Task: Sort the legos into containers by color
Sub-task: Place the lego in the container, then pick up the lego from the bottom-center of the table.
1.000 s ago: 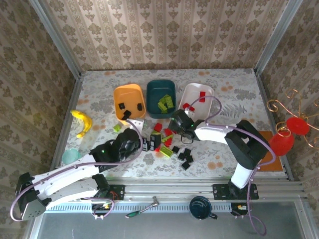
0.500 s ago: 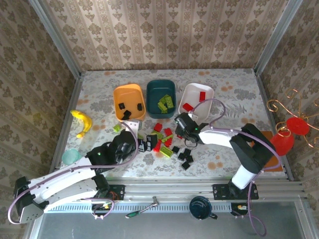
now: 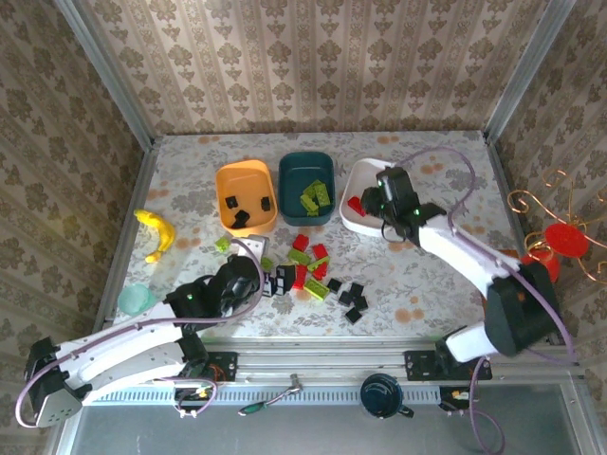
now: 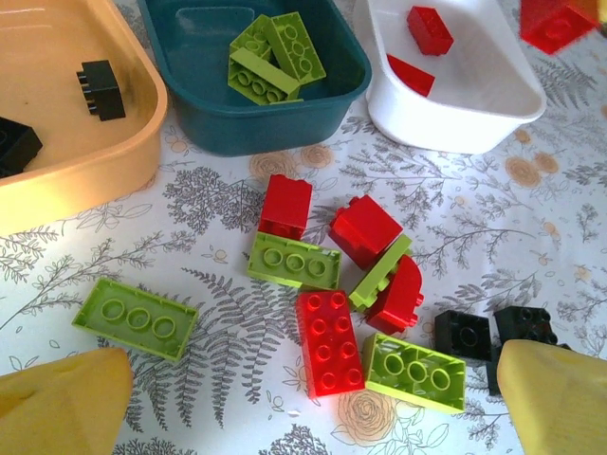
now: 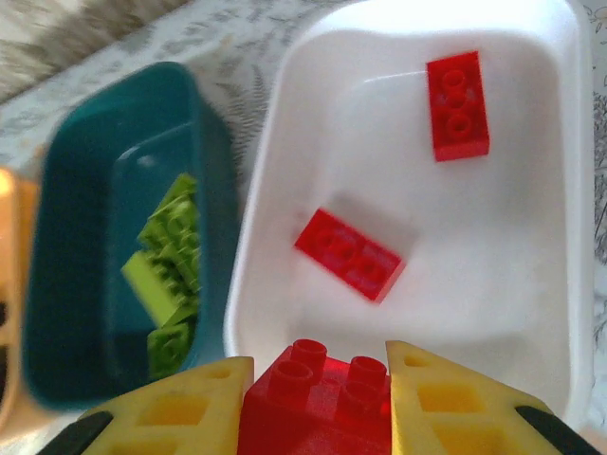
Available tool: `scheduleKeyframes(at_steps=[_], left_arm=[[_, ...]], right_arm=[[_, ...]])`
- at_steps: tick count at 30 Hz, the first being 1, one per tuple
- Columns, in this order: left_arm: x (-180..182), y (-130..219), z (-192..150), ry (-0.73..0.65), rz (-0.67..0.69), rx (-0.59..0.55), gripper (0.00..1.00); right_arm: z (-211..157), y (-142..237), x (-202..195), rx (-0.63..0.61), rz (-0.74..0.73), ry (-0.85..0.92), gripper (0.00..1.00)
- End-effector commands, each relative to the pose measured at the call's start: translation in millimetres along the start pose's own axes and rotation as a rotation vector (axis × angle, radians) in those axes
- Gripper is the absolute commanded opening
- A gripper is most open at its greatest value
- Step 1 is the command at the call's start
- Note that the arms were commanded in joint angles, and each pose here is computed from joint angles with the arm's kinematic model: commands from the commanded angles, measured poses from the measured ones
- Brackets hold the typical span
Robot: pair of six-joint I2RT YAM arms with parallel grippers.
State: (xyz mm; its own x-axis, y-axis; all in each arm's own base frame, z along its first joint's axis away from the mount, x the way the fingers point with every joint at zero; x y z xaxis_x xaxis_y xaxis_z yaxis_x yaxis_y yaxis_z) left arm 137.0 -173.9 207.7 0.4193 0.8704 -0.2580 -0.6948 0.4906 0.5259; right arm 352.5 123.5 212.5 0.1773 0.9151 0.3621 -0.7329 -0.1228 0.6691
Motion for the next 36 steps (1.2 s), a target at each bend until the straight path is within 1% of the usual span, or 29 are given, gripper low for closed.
scheduleKeyframes(at_steps=[1, 4, 5, 6, 7, 8, 9, 11, 13, 15, 17, 19, 22, 24, 29, 32, 36], left_arm=[[-0.8, -0.7, -1.6, 0.011, 0.016, 0.04, 1.0], [1.6, -2.6, -5.5, 0.017, 0.039, 0.069, 1.0], [2.2, -3.0, -6.5, 0.024, 0.039, 0.077, 1.0], [2.6, -3.2, -6.9, 0.032, 0.037, 0.082, 1.0], [2.7, -3.6, -7.6, 0.036, 0.036, 0.088, 1.0], [3.6, -3.8, -7.7, 0.041, 0.037, 0.092, 1.0], [4.1, -4.0, -8.7, 0.043, 0.04, 0.099, 1.0], [5.6, -4.0, -9.3, 0.043, 0.049, 0.107, 1.0], [6.4, -3.7, -8.9, 0.045, 0.052, 0.108, 1.0], [6.3, -4.2, -9.1, 0.048, 0.043, 0.114, 1.0], [6.8, -5.1, -10.0, 0.049, 0.045, 0.122, 1.0], [7.7, -5.8, -11.3, 0.051, 0.047, 0.126, 1.0], [8.4, -5.9, -12.6, 0.062, 0.041, 0.131, 1.0], [9.3, -5.4, -13.4, 0.067, 0.038, 0.134, 1.0], [14.6, -4.5, -16.0, 0.089, 0.04, 0.131, 1.0], [18.1, -5.5, -17.9, 0.107, 0.036, 0.127, 1.0], [21.7, -8.3, -18.5, 0.132, 0.034, 0.125, 1.0]], right_arm=[[0.0, -37.7, -10.0, 0.127, -0.08, 0.068, 0.23], [10.0, -62.9, -12.0, 0.156, -0.112, 0.068, 0.26], [13.2, -68.8, -12.3, 0.161, -0.116, 0.067, 0.29], [16.2, -73.6, -12.1, 0.167, -0.116, 0.066, 0.34], [19.8, -76.1, -11.4, 0.172, -0.111, 0.066, 0.41], [23.5, -75.9, -8.6, 0.176, -0.105, 0.068, 0.52], [27.8, -73.3, -5.6, 0.171, -0.096, 0.075, 0.61], [33.1, -61.8, 1.7, 0.149, -0.061, 0.089, 0.69], [34.2, -45.3, 9.5, 0.127, -0.022, 0.107, 0.72], [31.1, -23.0, 16.0, 0.108, 0.012, 0.124, 0.74], [19.1, -2.5, 20.4, 0.112, 0.052, 0.131, 0.75], [-0.6, 15.3, 21.2, 0.133, 0.092, 0.141, 0.75], [-42.8, 35.0, 14.0, 0.194, 0.13, 0.174, 0.74], [-71.3, 53.6, 11.0, 0.244, 0.164, 0.248, 0.71], [-134.0, 80.6, -3.5, 0.432, 0.123, 0.489, 0.71], [-167.6, 87.1, -3.2, 0.509, 0.114, 0.626, 0.7], [-198.0, 84.5, 10.9, 0.554, 0.155, 0.778, 0.7]])
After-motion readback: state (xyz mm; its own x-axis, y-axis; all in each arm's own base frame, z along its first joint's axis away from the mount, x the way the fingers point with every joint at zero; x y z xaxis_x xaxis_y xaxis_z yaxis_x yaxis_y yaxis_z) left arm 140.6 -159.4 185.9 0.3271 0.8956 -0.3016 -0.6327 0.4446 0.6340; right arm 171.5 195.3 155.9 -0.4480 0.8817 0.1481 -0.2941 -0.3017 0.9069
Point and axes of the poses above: each hand's point on the last joint's axis, 136 mm out from that joint toward the fingers, its own y axis back along the fingers, its own x axis along the line the jaws close on, z = x × y, the point moved 8 cm from there along y, back along the fingers
